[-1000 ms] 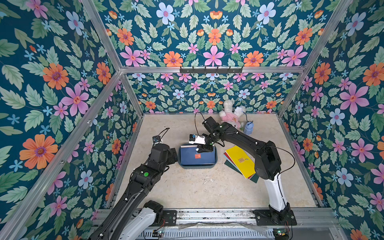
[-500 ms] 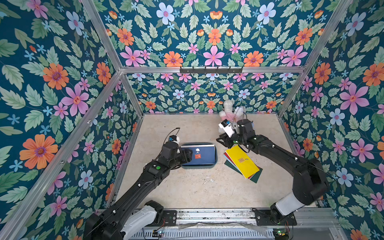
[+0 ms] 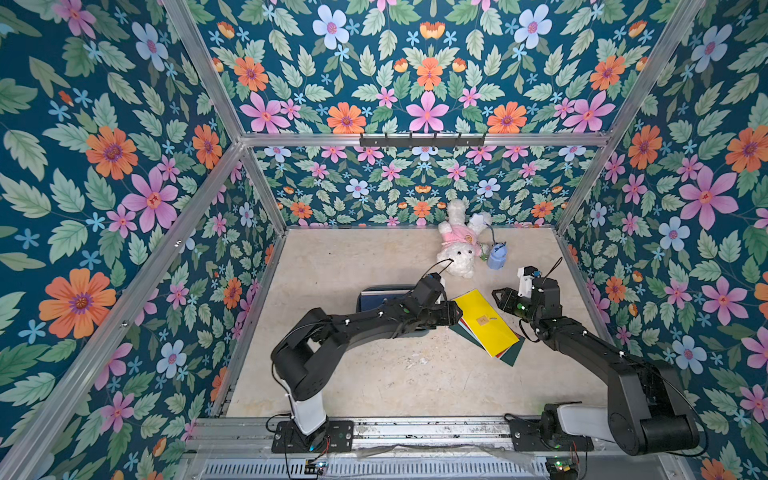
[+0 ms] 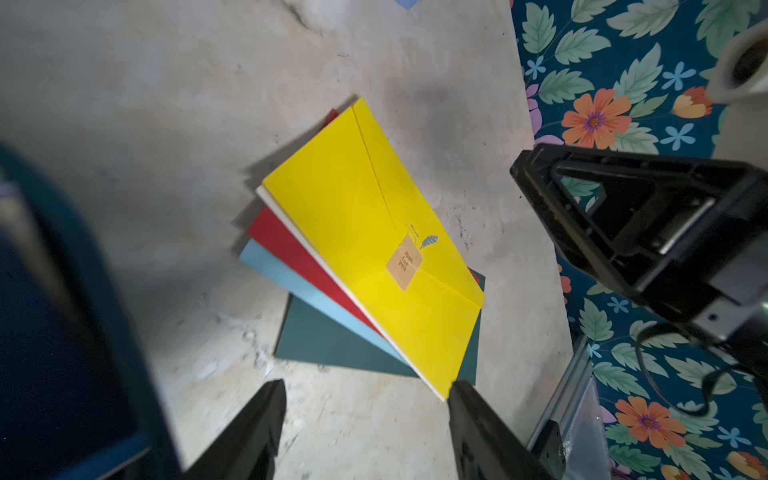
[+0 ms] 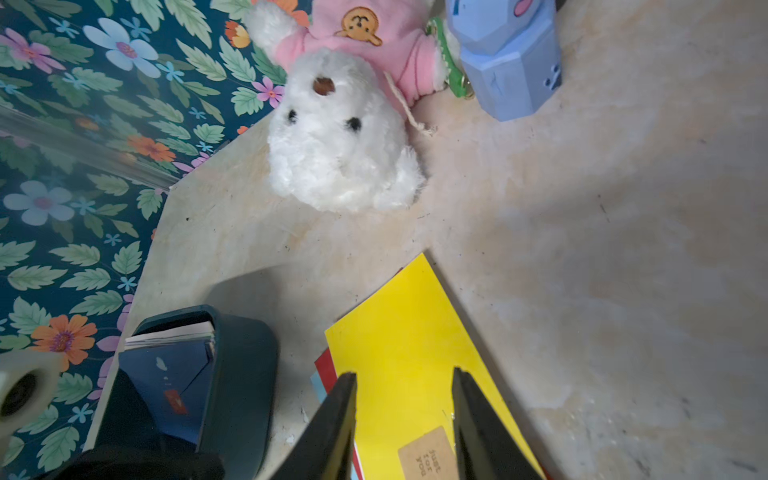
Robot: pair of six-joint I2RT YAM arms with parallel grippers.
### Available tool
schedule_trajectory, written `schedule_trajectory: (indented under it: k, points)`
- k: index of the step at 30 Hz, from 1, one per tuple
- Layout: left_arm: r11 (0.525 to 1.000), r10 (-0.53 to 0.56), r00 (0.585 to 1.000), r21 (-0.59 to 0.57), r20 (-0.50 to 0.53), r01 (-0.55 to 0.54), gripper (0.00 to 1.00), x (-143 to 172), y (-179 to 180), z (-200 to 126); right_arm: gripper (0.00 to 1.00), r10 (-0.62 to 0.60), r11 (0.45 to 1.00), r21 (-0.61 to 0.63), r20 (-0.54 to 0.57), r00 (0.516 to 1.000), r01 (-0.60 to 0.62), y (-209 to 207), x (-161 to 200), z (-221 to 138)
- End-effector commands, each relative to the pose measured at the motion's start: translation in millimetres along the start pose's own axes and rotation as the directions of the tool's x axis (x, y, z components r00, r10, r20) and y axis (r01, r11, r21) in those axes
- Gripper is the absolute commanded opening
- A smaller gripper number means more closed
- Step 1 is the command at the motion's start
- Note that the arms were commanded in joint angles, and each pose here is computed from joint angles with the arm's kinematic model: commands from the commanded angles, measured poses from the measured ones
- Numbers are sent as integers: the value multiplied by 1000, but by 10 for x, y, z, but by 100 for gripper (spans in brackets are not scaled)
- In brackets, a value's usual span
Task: Put the sealed envelopes into the storage box
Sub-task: Place the envelope in the storage box, then pick up the envelope from the center of the board.
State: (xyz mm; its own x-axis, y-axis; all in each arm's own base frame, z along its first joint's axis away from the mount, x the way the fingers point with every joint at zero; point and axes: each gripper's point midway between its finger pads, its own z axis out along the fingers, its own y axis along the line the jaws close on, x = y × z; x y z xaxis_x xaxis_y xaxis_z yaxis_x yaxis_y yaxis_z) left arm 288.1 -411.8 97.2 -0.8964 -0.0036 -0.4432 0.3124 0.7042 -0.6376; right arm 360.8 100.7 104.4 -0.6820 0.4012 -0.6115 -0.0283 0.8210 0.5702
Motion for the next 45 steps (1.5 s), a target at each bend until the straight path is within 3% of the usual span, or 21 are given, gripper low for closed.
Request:
schedule_trajectory:
  k: [1, 16, 27, 36, 45]
  points:
    - [999, -27, 999, 46, -38, 28, 66, 16, -81, 219, 42, 68, 997, 41, -8, 998, -68, -102, 17, 86]
    - [998, -60, 994, 30, -86, 63, 65, 146, 63, 528, 44, 179, 978, 140, -170, 969, -156, -438, 491, 350]
    - [996, -65, 993, 49, -98, 70, 66, 177, 31, 602, 44, 195, 979, 96, -211, 958, -178, -313, 538, 316]
    - [996, -62, 993, 57, -96, 68, 65, 185, -1, 575, 44, 204, 976, -16, -271, 941, -217, -44, 610, 284]
    - [996, -59, 994, 58, -90, 65, 65, 188, -5, 553, 43, 191, 978, -22, -302, 934, -207, 11, 699, 279]
